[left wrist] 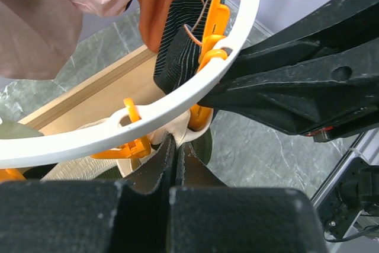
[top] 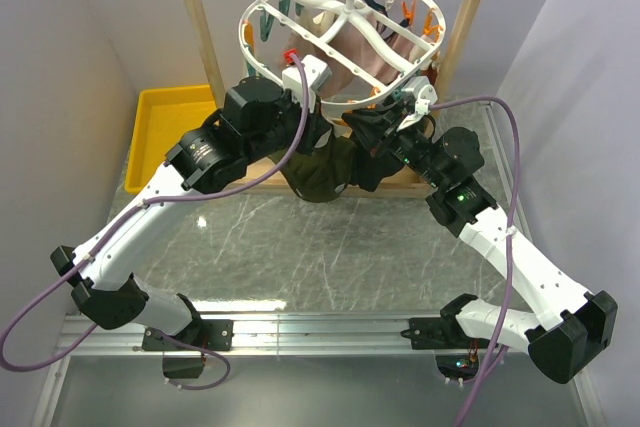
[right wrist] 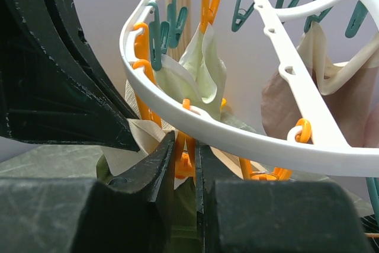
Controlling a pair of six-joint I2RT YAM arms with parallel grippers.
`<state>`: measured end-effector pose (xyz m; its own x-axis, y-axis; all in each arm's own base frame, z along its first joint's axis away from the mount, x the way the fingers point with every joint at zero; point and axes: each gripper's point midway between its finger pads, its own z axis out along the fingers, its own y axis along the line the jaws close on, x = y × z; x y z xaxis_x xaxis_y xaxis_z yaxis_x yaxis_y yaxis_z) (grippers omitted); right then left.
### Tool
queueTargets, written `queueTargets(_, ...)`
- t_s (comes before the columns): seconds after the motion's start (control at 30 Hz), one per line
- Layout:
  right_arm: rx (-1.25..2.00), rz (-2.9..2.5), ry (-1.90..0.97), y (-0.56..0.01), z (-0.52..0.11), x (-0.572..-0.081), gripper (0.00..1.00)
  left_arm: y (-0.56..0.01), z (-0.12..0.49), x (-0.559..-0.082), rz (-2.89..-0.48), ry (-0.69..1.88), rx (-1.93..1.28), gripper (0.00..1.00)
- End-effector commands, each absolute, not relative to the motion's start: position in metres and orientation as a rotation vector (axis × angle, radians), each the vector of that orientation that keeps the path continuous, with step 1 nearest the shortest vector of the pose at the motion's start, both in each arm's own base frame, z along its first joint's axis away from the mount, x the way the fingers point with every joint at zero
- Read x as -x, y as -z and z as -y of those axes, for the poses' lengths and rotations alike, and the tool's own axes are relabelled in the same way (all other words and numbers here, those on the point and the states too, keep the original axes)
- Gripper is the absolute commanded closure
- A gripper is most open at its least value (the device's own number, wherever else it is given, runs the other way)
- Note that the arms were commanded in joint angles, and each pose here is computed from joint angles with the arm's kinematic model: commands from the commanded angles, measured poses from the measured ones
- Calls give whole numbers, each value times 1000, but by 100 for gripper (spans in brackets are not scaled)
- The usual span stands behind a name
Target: Clip the underwear to the hanger
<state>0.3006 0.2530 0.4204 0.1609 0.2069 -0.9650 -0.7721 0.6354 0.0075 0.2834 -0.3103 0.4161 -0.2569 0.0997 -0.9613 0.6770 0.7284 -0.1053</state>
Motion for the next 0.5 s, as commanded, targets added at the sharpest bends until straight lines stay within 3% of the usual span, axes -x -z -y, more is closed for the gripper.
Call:
queueTargets(0.0, 577, -1221, -762, -425, -254, -296, 91, -470, 307, -275, -1609, 694, -577, 100)
queueTargets(0.2, 568, -1237, -776, -425, -256, -297, 70, -467, 306, -276, -1605, 680, -590, 100)
queueTargets(0.47, 562, -1238, -778, -428, -256, -298, 58, -466, 305, -275, -1602, 677, -602, 100)
